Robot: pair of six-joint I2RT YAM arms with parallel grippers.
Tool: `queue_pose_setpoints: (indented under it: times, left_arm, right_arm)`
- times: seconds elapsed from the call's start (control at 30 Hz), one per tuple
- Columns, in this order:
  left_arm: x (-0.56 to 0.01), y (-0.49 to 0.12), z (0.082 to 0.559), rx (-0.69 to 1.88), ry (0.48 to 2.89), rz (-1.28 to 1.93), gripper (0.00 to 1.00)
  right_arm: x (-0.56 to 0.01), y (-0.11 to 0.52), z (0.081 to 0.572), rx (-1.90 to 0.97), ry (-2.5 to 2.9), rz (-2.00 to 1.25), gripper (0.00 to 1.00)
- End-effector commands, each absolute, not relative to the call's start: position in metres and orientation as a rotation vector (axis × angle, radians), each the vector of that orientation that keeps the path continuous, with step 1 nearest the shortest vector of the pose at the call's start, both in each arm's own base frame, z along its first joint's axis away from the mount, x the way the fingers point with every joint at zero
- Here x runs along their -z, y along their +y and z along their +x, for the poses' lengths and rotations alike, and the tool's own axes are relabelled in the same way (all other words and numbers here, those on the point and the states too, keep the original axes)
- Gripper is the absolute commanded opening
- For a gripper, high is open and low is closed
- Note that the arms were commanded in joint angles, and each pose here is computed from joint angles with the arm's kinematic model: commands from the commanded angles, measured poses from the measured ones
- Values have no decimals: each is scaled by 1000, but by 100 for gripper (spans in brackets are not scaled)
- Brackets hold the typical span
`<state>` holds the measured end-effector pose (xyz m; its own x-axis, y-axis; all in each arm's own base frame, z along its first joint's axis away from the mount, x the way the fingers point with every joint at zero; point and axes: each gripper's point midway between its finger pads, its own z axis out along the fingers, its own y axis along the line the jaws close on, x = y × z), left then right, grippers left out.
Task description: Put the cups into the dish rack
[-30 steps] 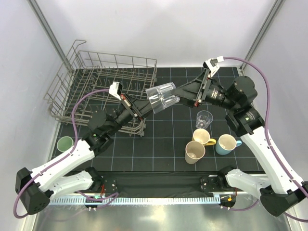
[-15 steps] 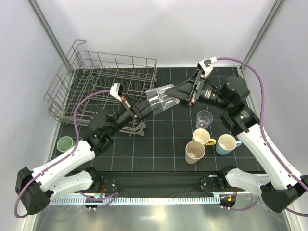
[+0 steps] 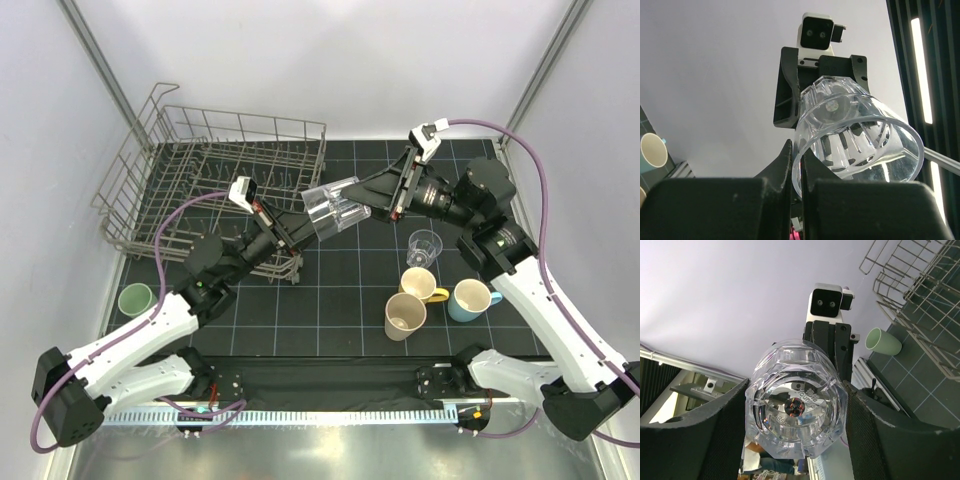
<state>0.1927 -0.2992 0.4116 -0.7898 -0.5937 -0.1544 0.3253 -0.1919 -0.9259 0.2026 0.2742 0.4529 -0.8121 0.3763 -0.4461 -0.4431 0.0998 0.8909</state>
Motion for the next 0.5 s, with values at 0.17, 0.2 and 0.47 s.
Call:
queue_pose_setpoints:
  times: [0.17,0.2,0.47]
  left_arm:
    - [-422,-282,185,2036,1417,-348,6]
    - [-419,-281,186,2024,1424,-361,18]
    - [-395,-251,186,1856,1499,-481,61]
  right_arm:
    - [-475,276,202,-1770,1701,-139,4]
    - [-476,276,202,-1764,1695,-143,4]
    - [-483,276,206,-1736,1690,-160,4]
